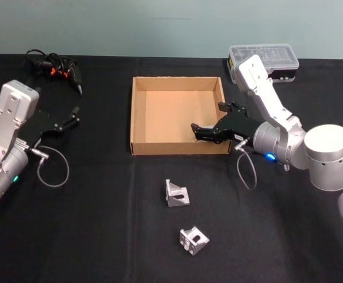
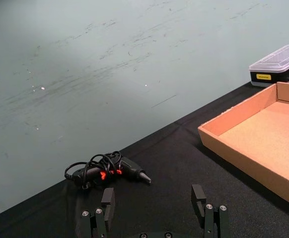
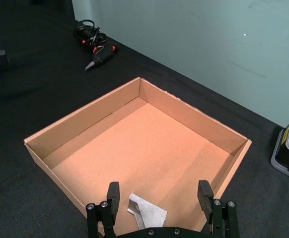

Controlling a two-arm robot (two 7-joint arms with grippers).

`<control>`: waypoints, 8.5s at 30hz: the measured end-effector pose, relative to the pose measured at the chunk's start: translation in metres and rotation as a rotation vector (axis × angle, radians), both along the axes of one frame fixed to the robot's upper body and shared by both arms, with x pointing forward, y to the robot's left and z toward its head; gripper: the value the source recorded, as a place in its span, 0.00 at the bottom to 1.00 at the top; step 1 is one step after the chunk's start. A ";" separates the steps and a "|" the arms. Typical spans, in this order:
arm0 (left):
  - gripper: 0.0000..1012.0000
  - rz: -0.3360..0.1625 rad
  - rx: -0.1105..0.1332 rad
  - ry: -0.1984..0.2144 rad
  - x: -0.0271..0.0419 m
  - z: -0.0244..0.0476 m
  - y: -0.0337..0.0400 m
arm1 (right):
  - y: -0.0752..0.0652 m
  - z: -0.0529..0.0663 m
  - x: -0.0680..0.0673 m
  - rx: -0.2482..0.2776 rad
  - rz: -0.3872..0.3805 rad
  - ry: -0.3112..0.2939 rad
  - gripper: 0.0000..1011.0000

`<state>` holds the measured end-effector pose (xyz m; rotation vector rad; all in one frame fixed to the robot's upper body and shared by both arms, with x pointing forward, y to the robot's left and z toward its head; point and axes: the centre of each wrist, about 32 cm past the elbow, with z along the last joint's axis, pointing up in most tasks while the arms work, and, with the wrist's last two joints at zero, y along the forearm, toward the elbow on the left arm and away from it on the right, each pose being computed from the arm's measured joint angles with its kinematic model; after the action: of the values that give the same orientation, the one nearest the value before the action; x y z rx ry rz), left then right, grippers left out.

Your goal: Use one hand to pick up the angle iron from the table and place it into the box.

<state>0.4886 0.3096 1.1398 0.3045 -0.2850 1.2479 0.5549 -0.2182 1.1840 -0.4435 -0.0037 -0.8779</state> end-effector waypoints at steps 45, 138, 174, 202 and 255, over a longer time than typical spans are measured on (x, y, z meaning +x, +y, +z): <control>1.00 0.000 0.000 0.000 0.0000 0.0000 0.0000 | -0.008 0.038 -0.122 0.041 0.257 -0.012 0.99; 1.00 0.000 0.000 0.000 0.0000 0.0000 0.0000 | 0.073 0.019 -0.108 -0.089 0.143 0.300 0.48; 1.00 0.000 0.000 0.000 0.0000 0.0000 0.0000 | 0.063 0.029 -0.111 -0.059 0.147 0.211 0.08; 1.00 0.000 0.000 0.000 0.0000 0.0000 0.0000 | -0.001 0.084 -0.113 0.080 0.056 -0.010 0.08; 1.00 0.000 0.000 0.000 0.0000 0.0000 0.0000 | 0.070 0.027 0.018 -0.029 0.068 0.044 0.08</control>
<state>0.4886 0.3097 1.1398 0.3044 -0.2850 1.2480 0.5732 -0.1482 1.2107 -0.4867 0.0090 -0.8016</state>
